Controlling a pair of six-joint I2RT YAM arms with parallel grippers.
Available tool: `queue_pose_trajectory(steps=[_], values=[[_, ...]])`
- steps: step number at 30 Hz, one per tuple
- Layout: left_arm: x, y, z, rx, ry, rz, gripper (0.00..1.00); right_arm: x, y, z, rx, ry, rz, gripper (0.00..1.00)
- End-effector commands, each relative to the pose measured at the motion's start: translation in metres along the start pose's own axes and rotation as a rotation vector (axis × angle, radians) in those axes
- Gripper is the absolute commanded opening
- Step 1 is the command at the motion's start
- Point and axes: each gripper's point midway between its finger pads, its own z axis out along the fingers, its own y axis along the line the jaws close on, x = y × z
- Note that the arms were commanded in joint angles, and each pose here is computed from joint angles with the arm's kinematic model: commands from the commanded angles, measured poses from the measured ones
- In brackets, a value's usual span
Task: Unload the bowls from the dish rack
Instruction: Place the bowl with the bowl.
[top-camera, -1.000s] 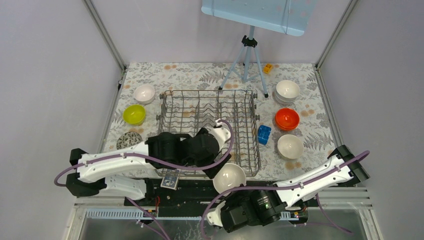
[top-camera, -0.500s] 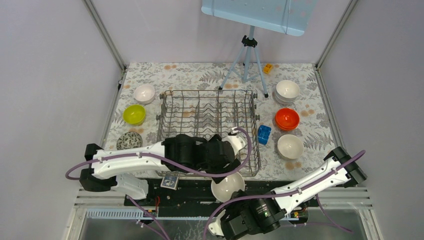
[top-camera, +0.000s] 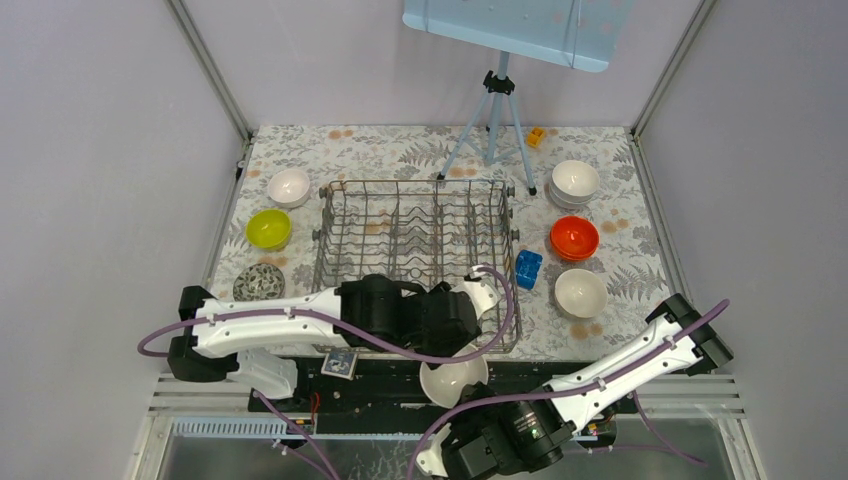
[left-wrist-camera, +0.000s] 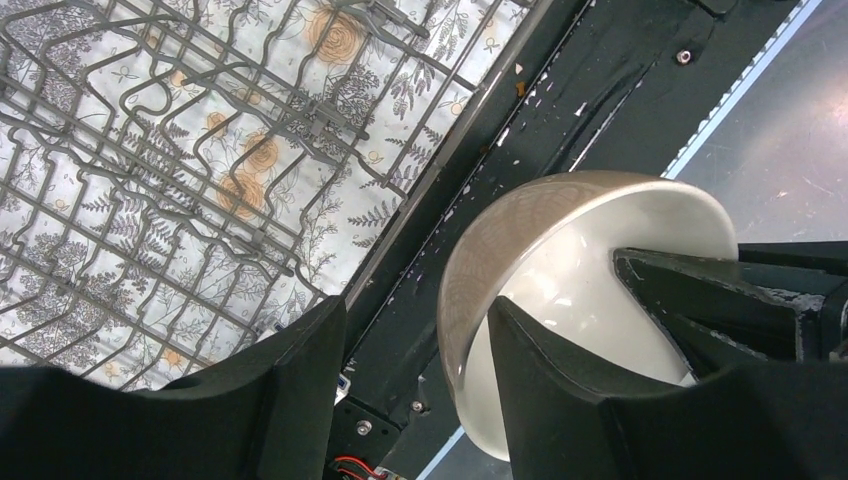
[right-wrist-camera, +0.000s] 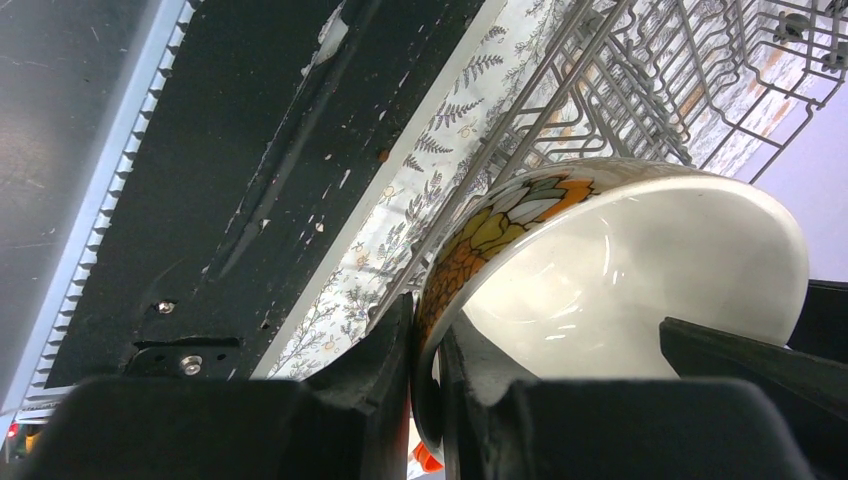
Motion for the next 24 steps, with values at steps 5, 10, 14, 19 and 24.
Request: queue_pose_trajectory(steps=[5, 10, 14, 19, 24], values=[[0.012, -0.012, 0.006, 0.022, 0.038, 0.026, 0.56, -0.007, -0.021, -0.014, 0.091, -0.006, -0.002, 0.0], [0.02, -0.016, 0.01, 0.022, 0.058, 0.038, 0.54, -0.007, -0.022, -0.015, 0.096, -0.005, -0.002, 0.0], [0.019, -0.017, 0.01, 0.024, 0.053, 0.036, 0.46, -0.008, -0.024, -0.016, 0.102, -0.007, 0.0, 0.0], [0.02, -0.02, 0.011, 0.033, 0.052, 0.032, 0.35, -0.009, -0.023, -0.016, 0.102, -0.006, -0.002, 0.0], [0.021, -0.022, 0.013, 0.042, 0.051, 0.03, 0.24, -0.007, -0.02, -0.015, 0.099, 0.003, -0.005, 0.0]])
